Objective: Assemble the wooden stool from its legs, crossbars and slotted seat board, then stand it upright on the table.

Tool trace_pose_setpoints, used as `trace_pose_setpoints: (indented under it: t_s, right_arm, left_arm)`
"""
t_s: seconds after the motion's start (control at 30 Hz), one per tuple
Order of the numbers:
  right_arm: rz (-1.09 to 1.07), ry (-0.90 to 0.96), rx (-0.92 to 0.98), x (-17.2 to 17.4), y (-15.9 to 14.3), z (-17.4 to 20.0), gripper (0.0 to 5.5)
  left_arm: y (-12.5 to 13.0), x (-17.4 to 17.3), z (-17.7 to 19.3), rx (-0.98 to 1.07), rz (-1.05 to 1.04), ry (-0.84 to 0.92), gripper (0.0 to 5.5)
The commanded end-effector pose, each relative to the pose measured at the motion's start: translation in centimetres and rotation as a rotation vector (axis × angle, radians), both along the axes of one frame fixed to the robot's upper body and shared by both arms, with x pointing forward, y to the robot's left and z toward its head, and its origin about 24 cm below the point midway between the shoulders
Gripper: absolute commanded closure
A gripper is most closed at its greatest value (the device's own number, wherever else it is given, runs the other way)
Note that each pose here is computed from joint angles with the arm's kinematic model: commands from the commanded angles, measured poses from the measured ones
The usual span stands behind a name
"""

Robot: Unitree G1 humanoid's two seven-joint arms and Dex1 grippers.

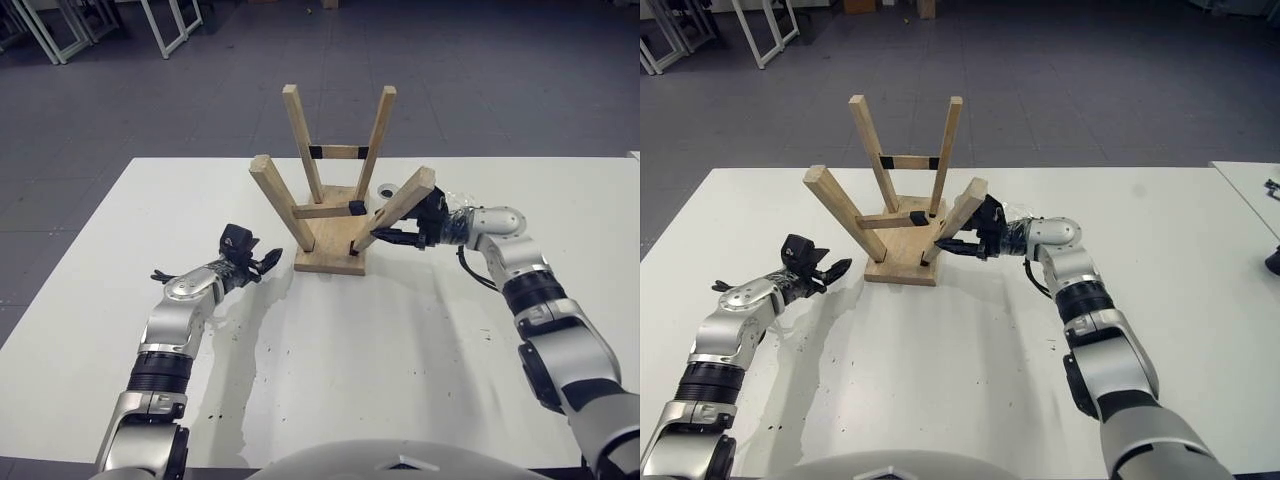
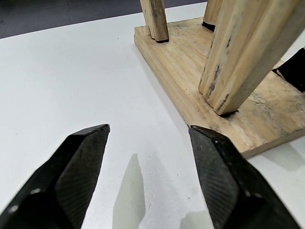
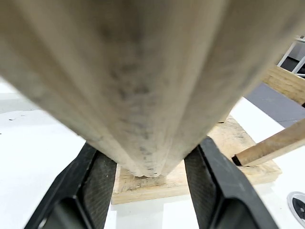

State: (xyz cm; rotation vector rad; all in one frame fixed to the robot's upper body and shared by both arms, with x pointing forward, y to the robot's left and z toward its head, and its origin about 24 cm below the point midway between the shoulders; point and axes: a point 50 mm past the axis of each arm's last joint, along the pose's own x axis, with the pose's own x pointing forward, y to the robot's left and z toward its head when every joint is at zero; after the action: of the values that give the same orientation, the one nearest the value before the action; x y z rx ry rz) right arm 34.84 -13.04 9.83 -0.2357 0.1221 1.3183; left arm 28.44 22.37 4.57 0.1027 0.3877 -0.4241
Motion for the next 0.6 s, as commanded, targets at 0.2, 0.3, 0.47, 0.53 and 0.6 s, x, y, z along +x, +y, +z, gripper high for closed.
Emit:
trace_pose_setpoints:
  t_s: [0.2,0.3,0.47,0.53,0.6]
  right_arm:
    - [0.124,0.221,-0.253,-1.4,0.0,-3.8,3.49]
    - [0.064,0.171,-0.304,-1.3,0.1,-4.1,3.49]
    - [-0.03,0.144,-0.31,-1.1,0.2,-4.5,3.5]
    - [-0.049,0.144,-0.315,-1.0,0.4,-4.6,3.5]
    - [-0.061,0.144,-0.309,-0.8,0.5,-4.5,3.5]
  left_arm:
    - [1.7,-0.6,2.6,0.02,0.016,-0.093,2.42]
    - [2.1,0.3,8.9,-0.046,0.063,-0.332,2.42]
    - [0.9,1.0,19.9,-0.13,0.048,-0.689,2.42]
    - [-1.3,1.0,22.2,-0.135,-0.037,-0.743,2.42]
    - [-3.8,1.0,23.3,-0.114,-0.126,-0.76,2.42]
